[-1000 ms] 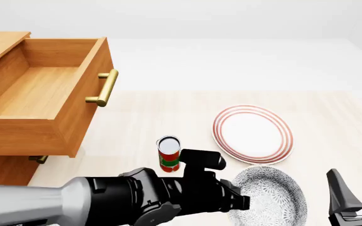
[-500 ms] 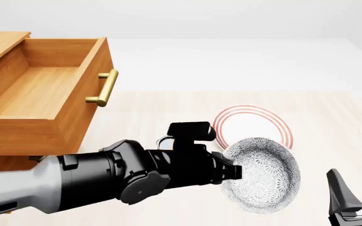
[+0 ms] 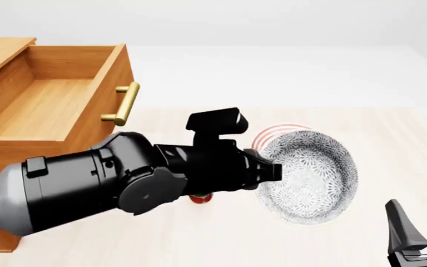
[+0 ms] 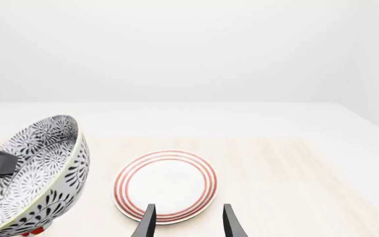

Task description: Put the bowl in the top drawer of the cabinet.

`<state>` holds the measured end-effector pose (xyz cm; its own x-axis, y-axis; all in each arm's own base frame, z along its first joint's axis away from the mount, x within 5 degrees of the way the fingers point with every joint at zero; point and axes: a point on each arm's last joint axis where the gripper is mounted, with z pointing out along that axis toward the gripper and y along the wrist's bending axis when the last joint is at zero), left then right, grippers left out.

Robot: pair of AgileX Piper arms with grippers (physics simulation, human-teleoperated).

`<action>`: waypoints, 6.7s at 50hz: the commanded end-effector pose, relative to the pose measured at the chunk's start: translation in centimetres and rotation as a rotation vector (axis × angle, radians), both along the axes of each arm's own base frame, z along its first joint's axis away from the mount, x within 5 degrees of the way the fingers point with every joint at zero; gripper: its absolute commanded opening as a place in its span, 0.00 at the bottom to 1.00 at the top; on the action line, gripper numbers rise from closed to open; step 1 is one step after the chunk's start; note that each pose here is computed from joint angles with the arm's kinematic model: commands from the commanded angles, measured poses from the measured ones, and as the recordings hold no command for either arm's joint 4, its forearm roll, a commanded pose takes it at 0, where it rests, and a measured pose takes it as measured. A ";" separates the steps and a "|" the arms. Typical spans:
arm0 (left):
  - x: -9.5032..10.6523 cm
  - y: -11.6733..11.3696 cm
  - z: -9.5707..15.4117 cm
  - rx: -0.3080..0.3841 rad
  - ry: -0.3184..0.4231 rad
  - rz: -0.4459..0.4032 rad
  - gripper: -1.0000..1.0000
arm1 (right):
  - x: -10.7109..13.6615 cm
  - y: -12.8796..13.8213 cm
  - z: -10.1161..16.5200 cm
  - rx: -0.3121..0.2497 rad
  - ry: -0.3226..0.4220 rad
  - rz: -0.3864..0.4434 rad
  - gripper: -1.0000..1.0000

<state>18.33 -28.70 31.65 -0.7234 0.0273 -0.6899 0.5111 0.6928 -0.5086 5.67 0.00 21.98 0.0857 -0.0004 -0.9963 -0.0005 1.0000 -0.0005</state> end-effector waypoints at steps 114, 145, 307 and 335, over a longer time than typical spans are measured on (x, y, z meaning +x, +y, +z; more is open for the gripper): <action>4.1 16.3 15.8 -0.076 -0.246 0.438 0.00 | 0.0 0.0 -0.4 0.000 0.000 0.001 1.00; 3.7 21.3 16.8 -0.079 -0.273 0.626 0.00 | 0.0 0.0 0.2 0.000 0.001 0.001 1.00; 3.9 31.5 16.1 0.223 -0.148 0.973 0.00 | 0.0 0.0 0.2 0.000 0.000 0.001 1.00; 5.4 32.1 14.3 0.237 -0.111 0.984 0.00 | 0.0 0.0 0.2 0.000 0.001 0.001 1.00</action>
